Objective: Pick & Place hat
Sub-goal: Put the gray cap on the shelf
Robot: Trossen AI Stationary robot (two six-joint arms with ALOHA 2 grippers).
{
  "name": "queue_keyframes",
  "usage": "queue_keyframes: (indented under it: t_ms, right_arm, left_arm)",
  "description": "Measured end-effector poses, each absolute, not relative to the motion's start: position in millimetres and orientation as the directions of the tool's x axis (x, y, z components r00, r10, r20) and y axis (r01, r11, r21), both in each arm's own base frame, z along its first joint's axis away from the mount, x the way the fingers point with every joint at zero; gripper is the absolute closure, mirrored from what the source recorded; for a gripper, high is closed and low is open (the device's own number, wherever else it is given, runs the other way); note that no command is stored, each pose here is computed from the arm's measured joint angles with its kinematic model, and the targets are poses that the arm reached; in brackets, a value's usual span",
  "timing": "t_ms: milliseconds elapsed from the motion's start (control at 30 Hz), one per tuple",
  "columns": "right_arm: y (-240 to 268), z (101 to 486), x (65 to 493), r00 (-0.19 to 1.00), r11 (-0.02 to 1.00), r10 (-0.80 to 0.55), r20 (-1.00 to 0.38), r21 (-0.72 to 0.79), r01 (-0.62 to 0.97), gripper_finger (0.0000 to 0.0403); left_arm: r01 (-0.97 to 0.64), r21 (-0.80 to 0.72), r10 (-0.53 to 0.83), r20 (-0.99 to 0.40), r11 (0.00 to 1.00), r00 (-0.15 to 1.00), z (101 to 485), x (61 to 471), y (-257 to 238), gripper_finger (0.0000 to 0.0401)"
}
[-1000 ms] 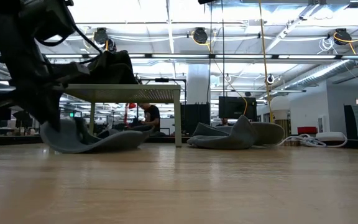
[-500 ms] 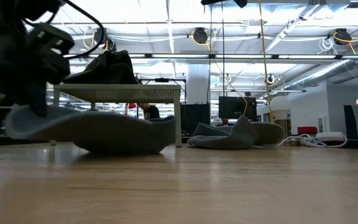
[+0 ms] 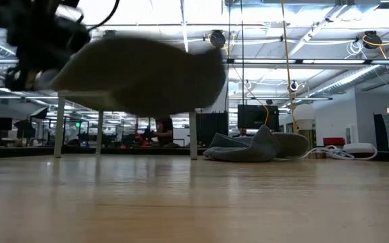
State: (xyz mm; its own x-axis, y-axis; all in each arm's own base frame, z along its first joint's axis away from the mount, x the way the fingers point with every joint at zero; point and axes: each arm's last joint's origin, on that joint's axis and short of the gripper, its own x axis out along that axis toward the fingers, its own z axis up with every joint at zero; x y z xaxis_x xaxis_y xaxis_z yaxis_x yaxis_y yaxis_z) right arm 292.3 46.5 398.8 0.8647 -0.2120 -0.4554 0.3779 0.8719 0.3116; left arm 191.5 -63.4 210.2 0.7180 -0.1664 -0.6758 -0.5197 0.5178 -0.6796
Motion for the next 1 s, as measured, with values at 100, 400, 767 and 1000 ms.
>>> queue_keyframes:
  t_ms: [100, 400, 767, 1000]
  right_arm:
    - [53, 401, 292, 0.873, 0.862, -0.224, -0.433, 0.33, 0.384, 0.0222]
    - [80, 415, 292, 0.946, 0.925, -0.13, -0.297, 0.307, 0.224, 0.0222]
    - [99, 422, 277, 0.955, 0.96, -0.142, -0.261, 0.2, 0.197, 0.0222]
    - [92, 423, 274, 0.883, 0.895, -0.421, -0.209, 0.061, 0.441, 0.0222]
  left_arm:
    - [-0.478, -0.681, -0.128, -0.637, 0.555, 0.76, 230, 199, -62, 0.0392]
    - [-0.433, -0.656, 0.106, -0.476, 0.618, 0.873, 294, 214, -48, 0.0392]
    - [-0.501, -0.593, 0.479, -0.211, 0.63, 0.852, 358, 222, -24, 0.0392]
    - [-0.505, -0.531, 0.596, 0.0, 0.681, 0.803, 382, 235, -21, 0.0392]
